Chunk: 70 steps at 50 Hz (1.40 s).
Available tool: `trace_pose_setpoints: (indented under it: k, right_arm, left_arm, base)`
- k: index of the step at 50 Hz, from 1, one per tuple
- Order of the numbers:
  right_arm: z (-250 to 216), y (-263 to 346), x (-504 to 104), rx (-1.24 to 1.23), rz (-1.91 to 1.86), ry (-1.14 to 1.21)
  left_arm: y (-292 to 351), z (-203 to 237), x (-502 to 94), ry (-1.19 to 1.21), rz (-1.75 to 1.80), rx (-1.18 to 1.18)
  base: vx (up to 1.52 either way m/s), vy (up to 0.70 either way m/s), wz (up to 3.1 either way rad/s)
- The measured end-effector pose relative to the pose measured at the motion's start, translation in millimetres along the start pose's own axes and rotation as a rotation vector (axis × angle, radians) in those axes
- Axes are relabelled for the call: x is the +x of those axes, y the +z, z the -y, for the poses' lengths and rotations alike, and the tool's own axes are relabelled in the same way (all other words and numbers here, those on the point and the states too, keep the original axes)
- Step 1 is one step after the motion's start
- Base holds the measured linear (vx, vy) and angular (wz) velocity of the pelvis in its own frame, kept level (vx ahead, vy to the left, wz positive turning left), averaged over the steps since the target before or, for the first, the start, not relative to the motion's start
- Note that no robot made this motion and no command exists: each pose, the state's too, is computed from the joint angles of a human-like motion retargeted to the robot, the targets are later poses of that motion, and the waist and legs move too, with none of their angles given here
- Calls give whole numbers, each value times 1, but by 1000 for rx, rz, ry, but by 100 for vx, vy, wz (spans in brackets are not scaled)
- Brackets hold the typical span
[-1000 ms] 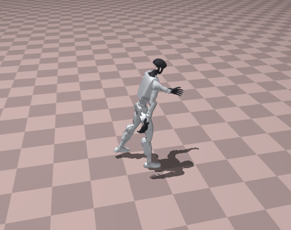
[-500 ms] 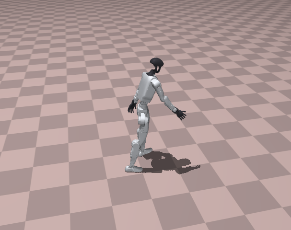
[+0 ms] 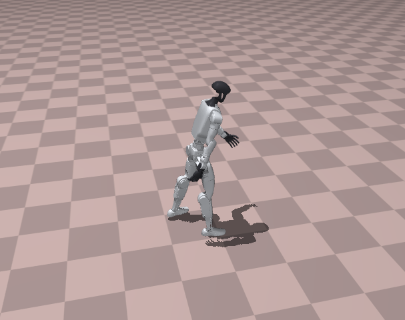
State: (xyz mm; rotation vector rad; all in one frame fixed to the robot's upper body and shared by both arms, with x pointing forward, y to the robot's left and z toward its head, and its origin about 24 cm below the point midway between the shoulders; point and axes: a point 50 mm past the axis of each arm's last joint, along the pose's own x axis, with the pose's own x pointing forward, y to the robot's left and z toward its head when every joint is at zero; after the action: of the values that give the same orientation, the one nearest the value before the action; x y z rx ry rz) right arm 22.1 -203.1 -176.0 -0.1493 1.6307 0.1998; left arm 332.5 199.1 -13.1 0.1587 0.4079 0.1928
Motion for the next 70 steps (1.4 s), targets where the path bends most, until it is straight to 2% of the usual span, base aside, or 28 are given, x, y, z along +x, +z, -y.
trace_pose_setpoints:
  k: [6,9,11,14,19,23,27,31,34,42,48,52,56,59,62,70]
  right_arm:
    - [24,33,-8,22,95,-160]
    - [44,67,-20,-42,165,-277]
    - [61,89,-32,-69,211,-374]
    - [84,135,-59,-79,330,-499]
    - [109,212,-120,-10,624,-627]
    - [110,259,-167,37,875,-685]
    - [97,286,-196,151,1088,-656]
    - [79,284,-185,254,1147,-529]
    - [68,267,-158,248,1095,-448]
    - [47,175,-66,21,662,-422]
    - [33,71,-17,-79,211,-203]
    - [39,25,-12,2,49,-113]
    - [55,9,-16,82,17,-161]
    - [70,15,-22,90,36,-250]
    - [84,39,-30,96,108,-365]
    - [91,158,-73,124,498,-504]
  left_arm:
    - [45,20,-13,-44,242,-285]
    - [30,20,-23,-90,221,-416]
    - [-3,17,-30,-108,134,-412]
    - [-58,6,-44,-69,-28,-296]
    - [-162,-18,-84,-76,-427,29]
    - [-227,-54,-138,-94,-794,190]
    - [-256,-93,-186,-45,-1019,296]
    - [-263,-111,-203,1,-1078,312]
    - [-255,-109,-188,24,-1025,282]
    - [-177,-63,-86,24,-644,199]
    - [-88,-29,-25,-76,-317,209]
    - [-28,-15,-5,-31,-78,79]
    - [-2,-6,-5,13,41,-177]
    - [-17,-4,-13,22,16,-361]
    - [-54,-9,-28,44,-73,-370]
    - [-189,-31,-104,-53,-526,116]
  base:
    - [43,-15,14]
    - [41,-10,-37]
    - [42,-3,-55]
    - [39,-1,-42]
    - [39,1,-32]
    - [43,5,-58]
    - [45,10,-68]
    - [43,14,-17]
    - [35,13,12]
    - [30,6,51]
    - [40,-4,64]
    - [43,-9,49]
    - [42,-12,6]
    - [39,-12,-43]
    - [37,-8,-57]
    - [36,-3,-56]
